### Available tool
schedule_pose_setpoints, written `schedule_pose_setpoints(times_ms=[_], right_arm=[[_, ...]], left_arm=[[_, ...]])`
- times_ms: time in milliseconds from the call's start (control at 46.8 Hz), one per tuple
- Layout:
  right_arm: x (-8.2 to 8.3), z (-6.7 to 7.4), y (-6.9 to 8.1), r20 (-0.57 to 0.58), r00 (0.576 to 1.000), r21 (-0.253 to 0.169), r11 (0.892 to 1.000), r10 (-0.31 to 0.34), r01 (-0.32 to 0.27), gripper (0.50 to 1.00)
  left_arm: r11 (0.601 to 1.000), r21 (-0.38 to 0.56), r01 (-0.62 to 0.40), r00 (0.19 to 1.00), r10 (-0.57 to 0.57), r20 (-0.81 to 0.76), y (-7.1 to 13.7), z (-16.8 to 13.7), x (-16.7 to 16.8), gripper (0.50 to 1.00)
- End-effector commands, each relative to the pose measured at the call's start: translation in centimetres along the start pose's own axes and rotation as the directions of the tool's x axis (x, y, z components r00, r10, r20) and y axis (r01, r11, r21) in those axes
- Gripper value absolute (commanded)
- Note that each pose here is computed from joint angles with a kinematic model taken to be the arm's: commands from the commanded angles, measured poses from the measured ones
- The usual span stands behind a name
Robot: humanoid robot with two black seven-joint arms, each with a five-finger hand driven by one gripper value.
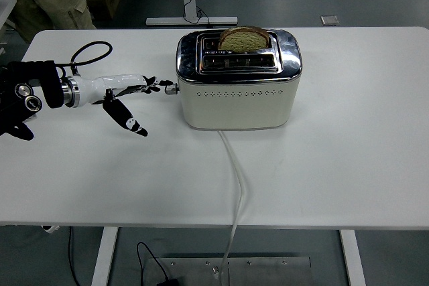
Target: Press down toaster
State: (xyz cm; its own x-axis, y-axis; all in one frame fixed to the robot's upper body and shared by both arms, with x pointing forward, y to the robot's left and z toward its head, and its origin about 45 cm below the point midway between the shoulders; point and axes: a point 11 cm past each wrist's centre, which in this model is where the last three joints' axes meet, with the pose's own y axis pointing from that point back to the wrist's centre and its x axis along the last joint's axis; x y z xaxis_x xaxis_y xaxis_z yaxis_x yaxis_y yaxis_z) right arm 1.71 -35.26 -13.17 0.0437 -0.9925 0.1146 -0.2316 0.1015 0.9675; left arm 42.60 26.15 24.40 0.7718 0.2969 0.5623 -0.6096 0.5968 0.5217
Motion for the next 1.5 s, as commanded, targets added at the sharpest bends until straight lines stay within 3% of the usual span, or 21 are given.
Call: schedule_pose_setpoints(times_ms=[0,897,1175,1474], right_arm=[[0.0,0.0,0.0,0.000,1.000,0.000,1.000,-0.001,0.001,0.998],[0.0,0.0,0.0,0.000,1.000,0.000,1.000,-0.001,0.001,0.998],[0.0,0.0,0.0,0.000,1.000,0.000,1.000,-0.001,0.001,0.998],[0.0,0.0,0.0,0.000,1.000,0.000,1.000,-0.001,0.001,0.998]], left_arm=[[1.000,0.003,0.003,1.000,-0.003,-0.005,-0.1,-0.2,-0.3,1.000],[0.999,0.039,0.020,0.999,-0.018,-0.041,-0.8,-2.4,-3.0,1.000],[0.998,0.068,0.003,0.999,0.000,-0.048,0.4,-3.6,-2.5,1.000],[0.992,0.084,-0.090,0.992,0.097,-0.079,3.6,-4.0,1.4,1.000]])
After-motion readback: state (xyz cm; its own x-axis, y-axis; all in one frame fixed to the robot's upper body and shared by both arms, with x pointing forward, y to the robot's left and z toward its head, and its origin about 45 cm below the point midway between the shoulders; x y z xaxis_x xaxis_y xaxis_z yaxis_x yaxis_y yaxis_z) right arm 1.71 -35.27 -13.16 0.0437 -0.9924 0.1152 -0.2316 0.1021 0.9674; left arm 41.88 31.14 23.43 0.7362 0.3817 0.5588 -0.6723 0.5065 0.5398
